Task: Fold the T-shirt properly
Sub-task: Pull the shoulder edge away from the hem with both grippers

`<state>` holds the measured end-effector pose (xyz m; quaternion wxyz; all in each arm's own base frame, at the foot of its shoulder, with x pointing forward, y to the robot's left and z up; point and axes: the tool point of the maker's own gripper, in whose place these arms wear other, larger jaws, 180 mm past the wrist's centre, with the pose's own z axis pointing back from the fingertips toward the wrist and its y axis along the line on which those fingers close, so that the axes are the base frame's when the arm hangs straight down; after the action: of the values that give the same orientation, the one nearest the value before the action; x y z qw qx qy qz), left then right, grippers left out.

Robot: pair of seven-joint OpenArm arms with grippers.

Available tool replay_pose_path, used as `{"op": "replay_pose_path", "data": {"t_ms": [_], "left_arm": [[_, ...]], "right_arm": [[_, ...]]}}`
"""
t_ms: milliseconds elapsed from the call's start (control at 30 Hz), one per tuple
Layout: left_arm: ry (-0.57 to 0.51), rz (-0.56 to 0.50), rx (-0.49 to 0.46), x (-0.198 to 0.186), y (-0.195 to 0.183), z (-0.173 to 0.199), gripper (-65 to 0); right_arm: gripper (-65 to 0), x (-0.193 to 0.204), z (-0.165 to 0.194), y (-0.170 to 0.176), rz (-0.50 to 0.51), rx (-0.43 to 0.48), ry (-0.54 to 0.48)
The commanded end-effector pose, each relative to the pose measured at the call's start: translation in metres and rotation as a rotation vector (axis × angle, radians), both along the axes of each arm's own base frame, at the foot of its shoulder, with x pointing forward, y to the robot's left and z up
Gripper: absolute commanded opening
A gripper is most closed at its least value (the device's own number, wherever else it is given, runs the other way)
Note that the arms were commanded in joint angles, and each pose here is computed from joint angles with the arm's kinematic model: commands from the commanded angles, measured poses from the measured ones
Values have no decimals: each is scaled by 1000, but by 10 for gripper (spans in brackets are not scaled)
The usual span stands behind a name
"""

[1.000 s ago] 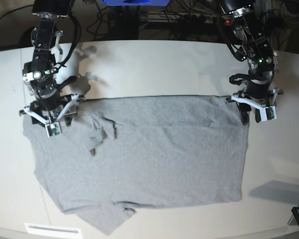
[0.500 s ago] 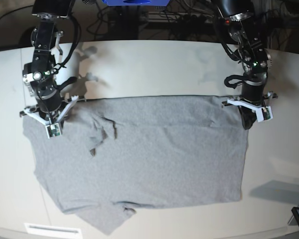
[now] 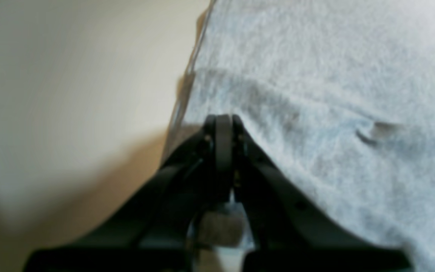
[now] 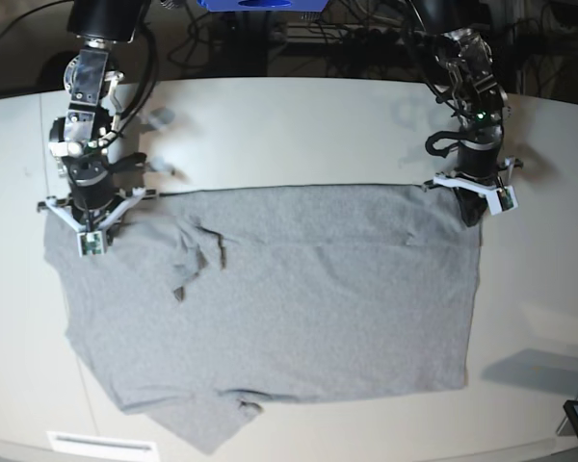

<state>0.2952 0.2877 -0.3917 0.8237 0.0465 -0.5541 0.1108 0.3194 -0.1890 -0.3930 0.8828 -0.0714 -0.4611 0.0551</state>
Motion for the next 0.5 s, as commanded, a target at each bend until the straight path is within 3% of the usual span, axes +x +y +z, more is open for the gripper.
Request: {"op": "replay_pose_path", "data": {"t_ms": [0,200,333,467], "left_arm": [[-40,-4,17,8,4,16,-650],[40,-20,17,5,1,10,-650],[132,-54,141,-6,1,-4,-650],[189,-64,203,-14,-4,-15,-650]], "right_arm": [[-650,8,14,-4,-10,0,-55],[-650,2,10,-11,-29,-3,-42],[-650,-7,0,-12,-36,-4,10],[-650,-11,-3,-12,-37,-4,22]]}}
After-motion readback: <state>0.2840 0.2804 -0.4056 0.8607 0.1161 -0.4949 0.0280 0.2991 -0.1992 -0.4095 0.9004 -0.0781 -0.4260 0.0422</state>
